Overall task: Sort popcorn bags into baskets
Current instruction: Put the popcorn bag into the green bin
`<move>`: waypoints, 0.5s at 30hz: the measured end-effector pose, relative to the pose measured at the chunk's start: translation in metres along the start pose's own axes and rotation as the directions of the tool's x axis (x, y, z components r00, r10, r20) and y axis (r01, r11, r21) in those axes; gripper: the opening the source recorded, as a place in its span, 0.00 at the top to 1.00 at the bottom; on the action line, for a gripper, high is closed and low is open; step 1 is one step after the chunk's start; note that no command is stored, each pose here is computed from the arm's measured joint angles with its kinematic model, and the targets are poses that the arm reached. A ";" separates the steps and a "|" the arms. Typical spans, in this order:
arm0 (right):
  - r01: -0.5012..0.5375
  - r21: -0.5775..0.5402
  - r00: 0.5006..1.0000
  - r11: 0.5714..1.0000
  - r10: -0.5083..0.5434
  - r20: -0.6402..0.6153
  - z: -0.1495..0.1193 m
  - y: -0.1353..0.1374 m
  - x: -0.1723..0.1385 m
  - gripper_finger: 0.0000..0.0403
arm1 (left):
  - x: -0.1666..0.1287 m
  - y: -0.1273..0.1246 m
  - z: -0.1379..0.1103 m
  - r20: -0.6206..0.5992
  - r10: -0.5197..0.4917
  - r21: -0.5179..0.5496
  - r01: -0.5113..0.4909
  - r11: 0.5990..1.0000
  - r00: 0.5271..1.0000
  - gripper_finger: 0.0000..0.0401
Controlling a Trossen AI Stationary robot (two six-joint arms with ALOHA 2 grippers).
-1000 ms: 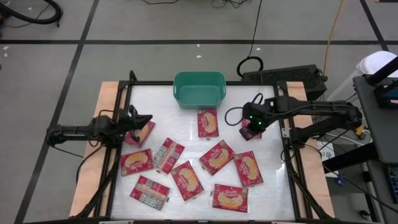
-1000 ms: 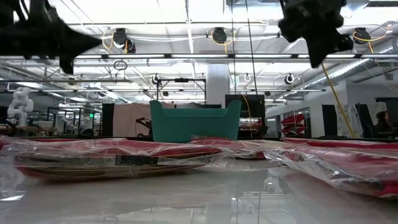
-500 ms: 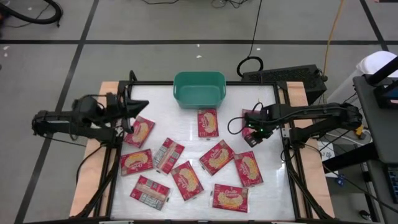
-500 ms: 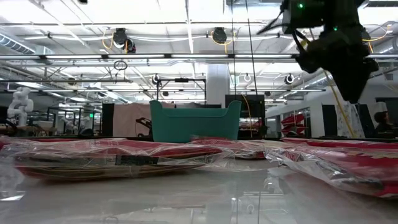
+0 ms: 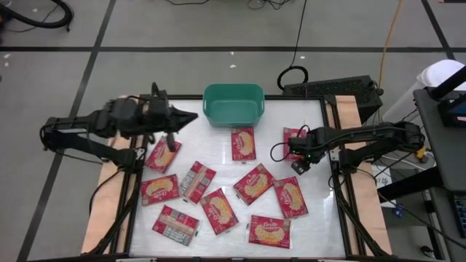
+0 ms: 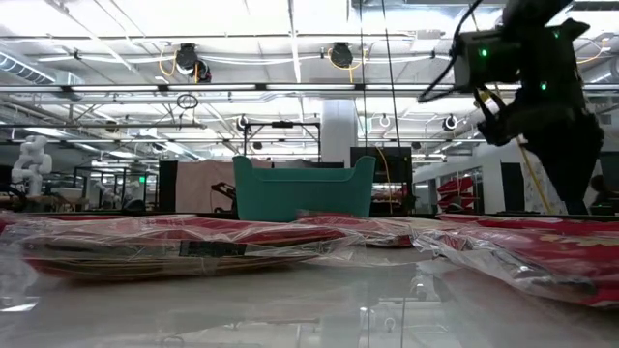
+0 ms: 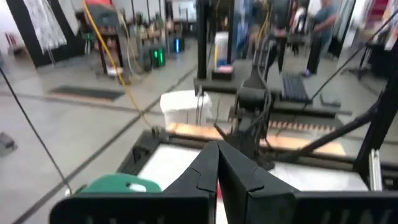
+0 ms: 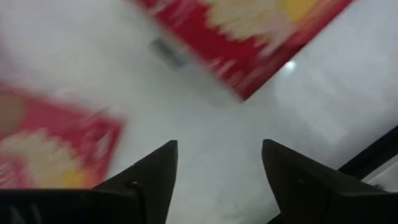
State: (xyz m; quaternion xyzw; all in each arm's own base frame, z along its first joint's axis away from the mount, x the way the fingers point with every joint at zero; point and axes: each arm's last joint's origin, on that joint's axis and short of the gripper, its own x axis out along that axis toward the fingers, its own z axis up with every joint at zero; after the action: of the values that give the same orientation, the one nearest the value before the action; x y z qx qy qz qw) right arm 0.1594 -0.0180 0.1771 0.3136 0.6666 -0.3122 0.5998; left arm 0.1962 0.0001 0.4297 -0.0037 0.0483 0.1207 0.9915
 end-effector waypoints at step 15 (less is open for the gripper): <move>-0.028 -0.023 0.992 0.999 0.030 0.120 0.014 -0.014 0.033 0.37 | 0.046 -0.026 -0.005 -0.095 -0.021 -0.058 0.016 0.998 0.995 0.98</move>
State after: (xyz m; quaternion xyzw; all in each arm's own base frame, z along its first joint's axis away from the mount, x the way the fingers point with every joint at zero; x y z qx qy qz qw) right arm 0.1540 -0.0362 0.1436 0.2974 0.6279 -0.3146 0.6468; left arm 0.2460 -0.0140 0.4199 -0.0385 0.0923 0.1124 0.9886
